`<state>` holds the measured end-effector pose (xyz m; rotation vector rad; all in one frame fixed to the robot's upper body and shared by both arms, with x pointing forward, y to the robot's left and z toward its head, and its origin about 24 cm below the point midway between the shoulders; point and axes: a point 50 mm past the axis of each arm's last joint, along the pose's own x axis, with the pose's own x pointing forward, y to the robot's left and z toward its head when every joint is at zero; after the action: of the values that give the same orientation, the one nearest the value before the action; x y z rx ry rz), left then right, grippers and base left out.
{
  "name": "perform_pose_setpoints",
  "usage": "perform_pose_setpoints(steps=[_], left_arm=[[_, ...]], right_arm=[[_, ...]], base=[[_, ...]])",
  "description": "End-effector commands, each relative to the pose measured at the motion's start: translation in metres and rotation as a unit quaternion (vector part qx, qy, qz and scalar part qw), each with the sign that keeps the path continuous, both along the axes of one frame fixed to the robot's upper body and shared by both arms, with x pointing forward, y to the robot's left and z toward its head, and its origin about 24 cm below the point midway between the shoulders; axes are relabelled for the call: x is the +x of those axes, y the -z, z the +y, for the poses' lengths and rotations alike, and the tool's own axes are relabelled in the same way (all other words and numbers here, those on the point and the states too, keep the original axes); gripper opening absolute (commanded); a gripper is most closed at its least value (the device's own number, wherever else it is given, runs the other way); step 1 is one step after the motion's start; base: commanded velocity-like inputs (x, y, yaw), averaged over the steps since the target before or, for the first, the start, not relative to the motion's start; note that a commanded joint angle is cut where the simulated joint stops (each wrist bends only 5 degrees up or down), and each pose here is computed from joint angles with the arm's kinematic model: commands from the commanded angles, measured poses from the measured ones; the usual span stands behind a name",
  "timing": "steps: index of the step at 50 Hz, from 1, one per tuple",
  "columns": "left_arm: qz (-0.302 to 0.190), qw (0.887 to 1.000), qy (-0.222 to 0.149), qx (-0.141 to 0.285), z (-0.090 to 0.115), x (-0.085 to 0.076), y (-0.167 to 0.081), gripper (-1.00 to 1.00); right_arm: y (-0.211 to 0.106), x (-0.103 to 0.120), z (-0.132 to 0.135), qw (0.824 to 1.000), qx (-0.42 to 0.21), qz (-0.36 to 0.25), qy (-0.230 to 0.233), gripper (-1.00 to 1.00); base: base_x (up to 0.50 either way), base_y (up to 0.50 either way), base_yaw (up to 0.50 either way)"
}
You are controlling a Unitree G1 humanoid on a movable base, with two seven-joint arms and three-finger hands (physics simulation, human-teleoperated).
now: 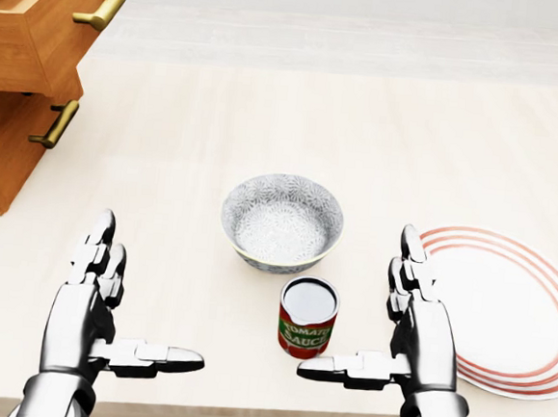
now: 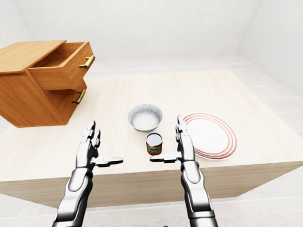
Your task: Put the bowl on the plate.
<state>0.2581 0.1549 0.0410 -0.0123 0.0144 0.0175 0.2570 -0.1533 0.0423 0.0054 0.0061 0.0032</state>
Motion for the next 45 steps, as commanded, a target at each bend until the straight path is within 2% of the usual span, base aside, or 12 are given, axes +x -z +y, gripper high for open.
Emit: perform_pose_setpoints(steps=[1, 16, 29, 37, 41, 45], left_arm=[[-0.014, 1.0, 0.006, 0.013, 0.006, -0.003, -0.004, 1.0], [-0.028, 0.999, 0.01, 0.01, 0.016, -0.011, -0.02, 1.0], [-0.03, 0.999, 0.009, 0.015, 0.016, -0.013, -0.021, 1.0], [-0.029, 0.999, 0.01, 0.014, 0.02, -0.015, -0.023, 1.0], [-0.042, 0.999, -0.014, 0.009, 0.026, -0.016, -0.028, 1.0], [-0.052, 0.998, -0.013, 0.011, 0.03, -0.019, -0.034, 1.0]], right_arm=[[0.002, 0.002, -0.006, 1.0, -0.01, -0.003, 0.004, 1.0], [-0.018, -0.007, -0.008, 1.0, -0.012, -0.025, 0.007, 1.0], [-0.022, -0.011, -0.011, 0.999, -0.014, -0.033, 0.008, 1.0], [-0.025, -0.017, -0.015, 0.999, -0.013, -0.043, 0.011, 1.0], [-0.026, -0.02, -0.02, 0.999, 0.002, -0.044, 0.014, 1.0], [-0.023, -0.022, -0.023, 0.999, -0.004, -0.045, 0.018, 1.0]], base=[[0.0, 0.0, 0.0], [0.0, 0.0, 0.0], [0.0, -0.47, 0.0], [0.0, -0.07, 0.0], [0.0, 0.0, 0.0], [0.04, -0.3, 0.0]])
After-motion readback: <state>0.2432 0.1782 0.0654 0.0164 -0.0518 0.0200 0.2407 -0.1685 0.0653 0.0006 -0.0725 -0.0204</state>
